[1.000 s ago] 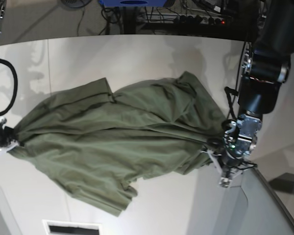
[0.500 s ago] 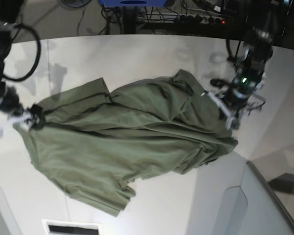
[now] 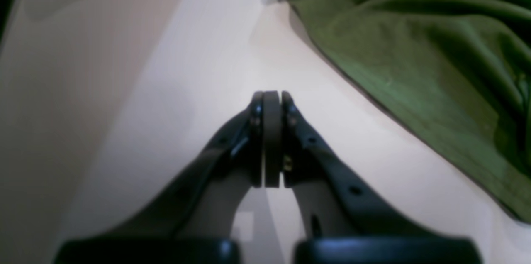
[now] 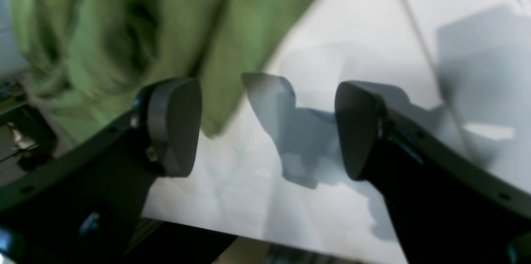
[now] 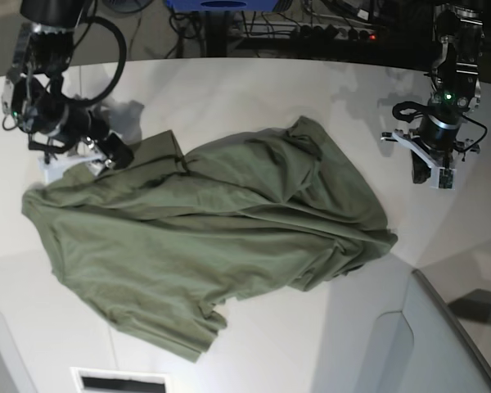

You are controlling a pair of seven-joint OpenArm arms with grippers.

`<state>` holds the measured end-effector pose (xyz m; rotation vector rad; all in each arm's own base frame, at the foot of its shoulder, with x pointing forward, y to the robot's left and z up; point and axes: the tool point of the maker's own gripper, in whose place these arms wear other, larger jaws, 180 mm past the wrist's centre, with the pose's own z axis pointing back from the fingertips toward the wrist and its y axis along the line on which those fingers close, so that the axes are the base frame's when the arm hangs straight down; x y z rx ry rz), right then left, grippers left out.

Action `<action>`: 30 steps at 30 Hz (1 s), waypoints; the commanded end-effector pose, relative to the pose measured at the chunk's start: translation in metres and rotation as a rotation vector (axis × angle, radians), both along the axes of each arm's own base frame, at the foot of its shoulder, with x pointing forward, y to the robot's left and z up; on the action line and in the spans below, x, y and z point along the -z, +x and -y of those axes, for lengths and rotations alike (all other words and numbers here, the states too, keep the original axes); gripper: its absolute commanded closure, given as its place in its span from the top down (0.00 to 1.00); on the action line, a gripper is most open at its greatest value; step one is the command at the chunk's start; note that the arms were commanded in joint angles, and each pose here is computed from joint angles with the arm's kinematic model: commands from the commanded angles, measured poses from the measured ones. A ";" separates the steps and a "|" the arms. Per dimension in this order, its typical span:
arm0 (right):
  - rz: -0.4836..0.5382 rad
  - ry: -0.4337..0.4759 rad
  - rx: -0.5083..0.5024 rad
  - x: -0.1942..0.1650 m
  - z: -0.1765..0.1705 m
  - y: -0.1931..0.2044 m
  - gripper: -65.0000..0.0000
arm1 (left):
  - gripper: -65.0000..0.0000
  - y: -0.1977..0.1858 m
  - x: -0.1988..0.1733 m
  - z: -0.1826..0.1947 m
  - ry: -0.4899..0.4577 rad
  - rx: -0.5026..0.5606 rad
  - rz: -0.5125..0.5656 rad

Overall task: Layout the t-shirt on the table in an organized manner, then fold the t-shirt properly
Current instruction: 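Release the shirt with both grippers and smooth the collar with the right gripper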

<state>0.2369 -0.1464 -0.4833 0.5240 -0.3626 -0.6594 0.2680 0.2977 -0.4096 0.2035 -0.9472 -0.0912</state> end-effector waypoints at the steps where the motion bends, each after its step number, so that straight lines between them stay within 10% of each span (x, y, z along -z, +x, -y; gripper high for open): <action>1: -0.012 0.011 -0.017 0.004 -0.006 -0.002 0.72 | 0.00 0.008 -0.014 -0.003 0.011 0.003 0.049; 9: -0.028 0.073 -0.063 0.024 -0.024 0.002 0.66 | 0.00 0.010 -0.014 -0.003 0.009 0.001 0.050; 14: -0.035 0.069 -0.059 0.025 -0.019 0.000 0.00 | 0.00 0.010 -0.013 -0.006 0.013 -0.002 0.047; 30: 0.003 -0.167 0.035 -0.036 0.069 -0.035 0.01 | 0.00 0.010 -0.012 -0.002 0.006 0.002 0.047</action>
